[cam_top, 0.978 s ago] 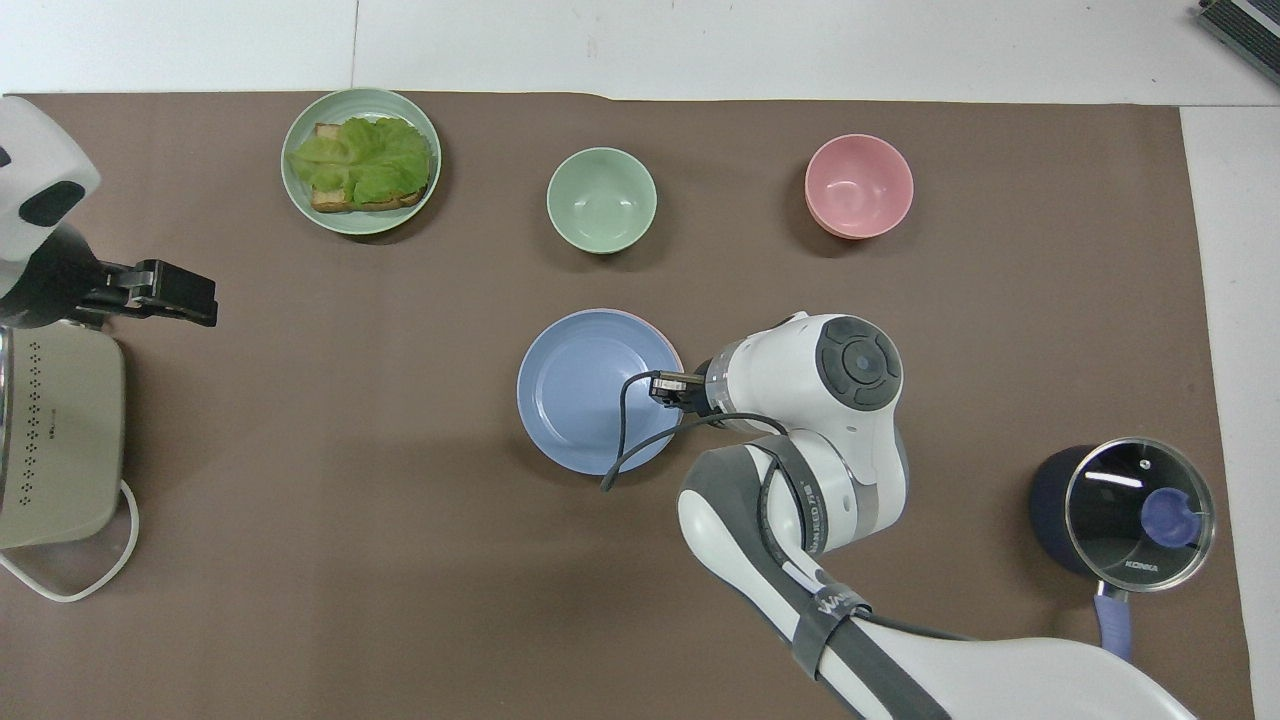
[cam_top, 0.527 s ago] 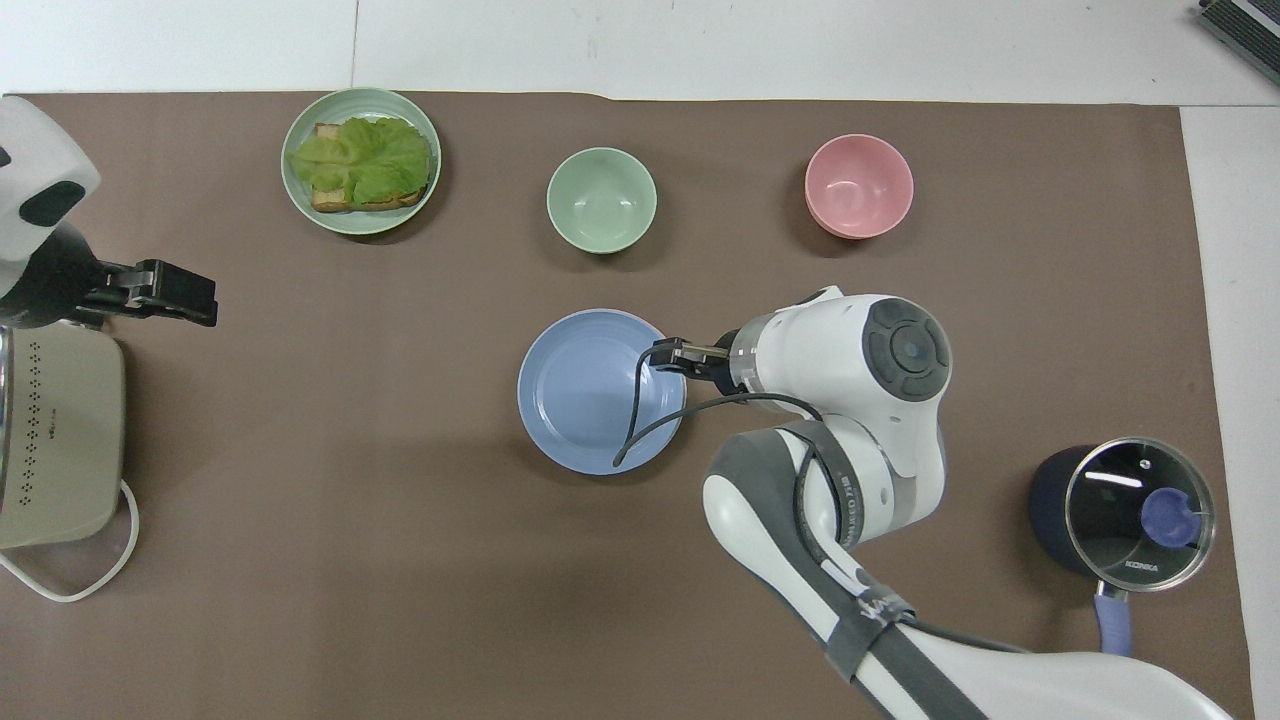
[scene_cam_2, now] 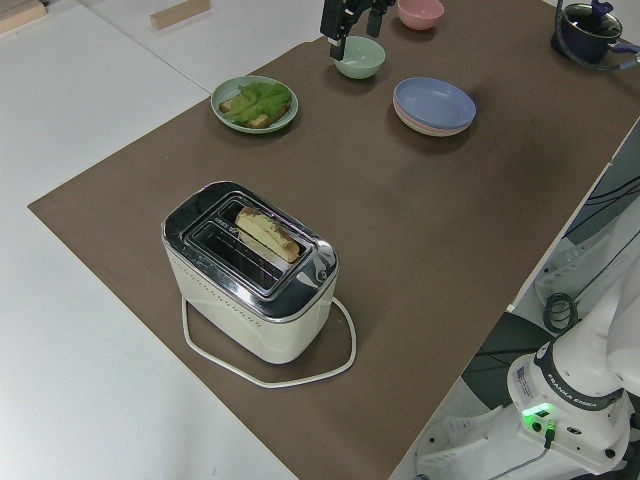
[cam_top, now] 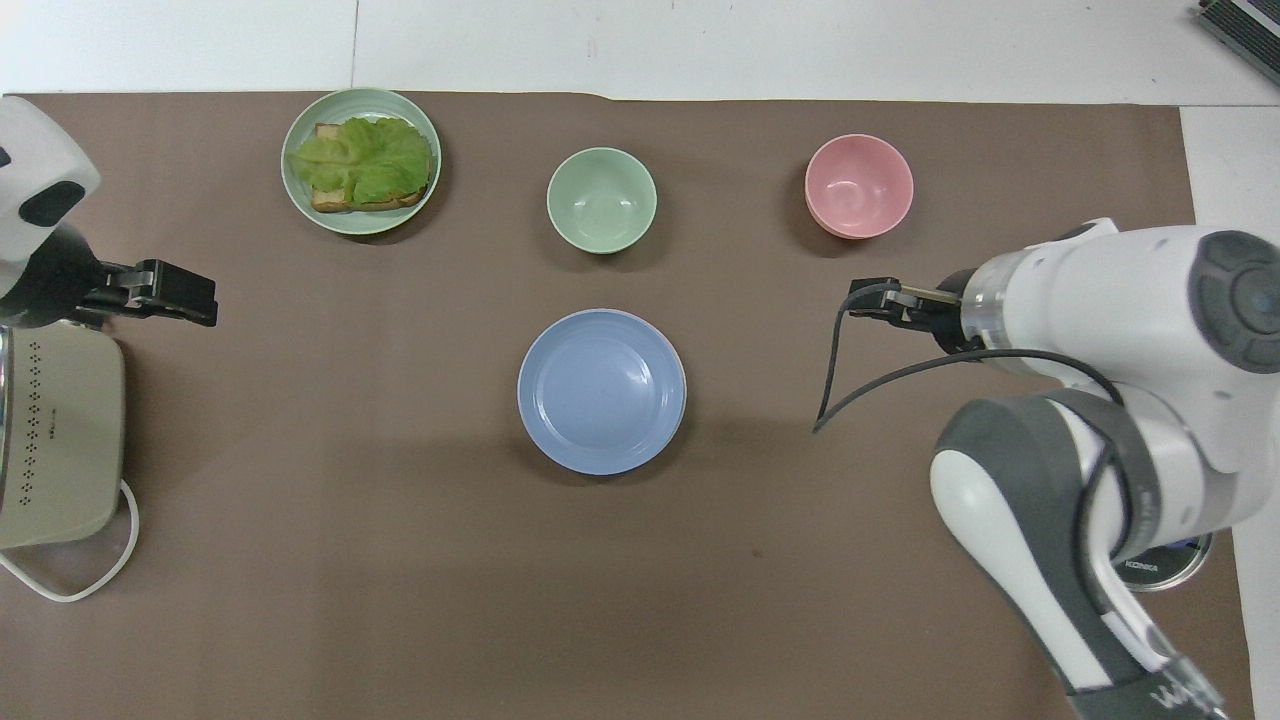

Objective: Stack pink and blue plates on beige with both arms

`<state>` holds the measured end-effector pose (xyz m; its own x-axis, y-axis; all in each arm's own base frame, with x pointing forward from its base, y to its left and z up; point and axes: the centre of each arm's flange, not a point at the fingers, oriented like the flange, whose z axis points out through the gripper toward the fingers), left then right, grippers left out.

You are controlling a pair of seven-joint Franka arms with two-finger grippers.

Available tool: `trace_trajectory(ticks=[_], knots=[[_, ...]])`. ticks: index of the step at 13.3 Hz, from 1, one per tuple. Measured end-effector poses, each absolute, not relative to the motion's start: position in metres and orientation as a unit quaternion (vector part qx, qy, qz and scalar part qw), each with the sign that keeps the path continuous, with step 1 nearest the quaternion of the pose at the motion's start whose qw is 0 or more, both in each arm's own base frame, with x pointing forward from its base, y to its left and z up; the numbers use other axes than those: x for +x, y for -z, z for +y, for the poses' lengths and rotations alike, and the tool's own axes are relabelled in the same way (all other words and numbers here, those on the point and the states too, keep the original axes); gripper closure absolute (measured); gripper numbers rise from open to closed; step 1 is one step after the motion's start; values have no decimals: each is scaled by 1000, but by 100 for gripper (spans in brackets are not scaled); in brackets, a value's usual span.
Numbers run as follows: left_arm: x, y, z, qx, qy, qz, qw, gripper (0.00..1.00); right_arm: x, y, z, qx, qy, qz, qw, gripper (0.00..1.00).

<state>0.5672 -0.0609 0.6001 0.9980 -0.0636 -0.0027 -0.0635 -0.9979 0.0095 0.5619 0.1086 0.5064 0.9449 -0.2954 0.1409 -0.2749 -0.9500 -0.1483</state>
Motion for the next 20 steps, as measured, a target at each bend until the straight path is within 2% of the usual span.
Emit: trace_trajectory(ticks=[5, 9, 15, 20], knots=[[567, -600, -61, 999, 2, -32, 5, 0, 542, -598, 14, -988, 49, 141, 39, 0], [567, -600, -61, 999, 1, -32, 5, 0, 533, -645, -3, -991, 34, 126, -16, 0], [567, -600, -61, 999, 2, -32, 5, 0, 560, -655, 8, -994, 15, 105, -29, 0], [567, -600, -61, 999, 1, -32, 5, 0, 550, -654, 15, -996, -2, 88, -11, 0]])
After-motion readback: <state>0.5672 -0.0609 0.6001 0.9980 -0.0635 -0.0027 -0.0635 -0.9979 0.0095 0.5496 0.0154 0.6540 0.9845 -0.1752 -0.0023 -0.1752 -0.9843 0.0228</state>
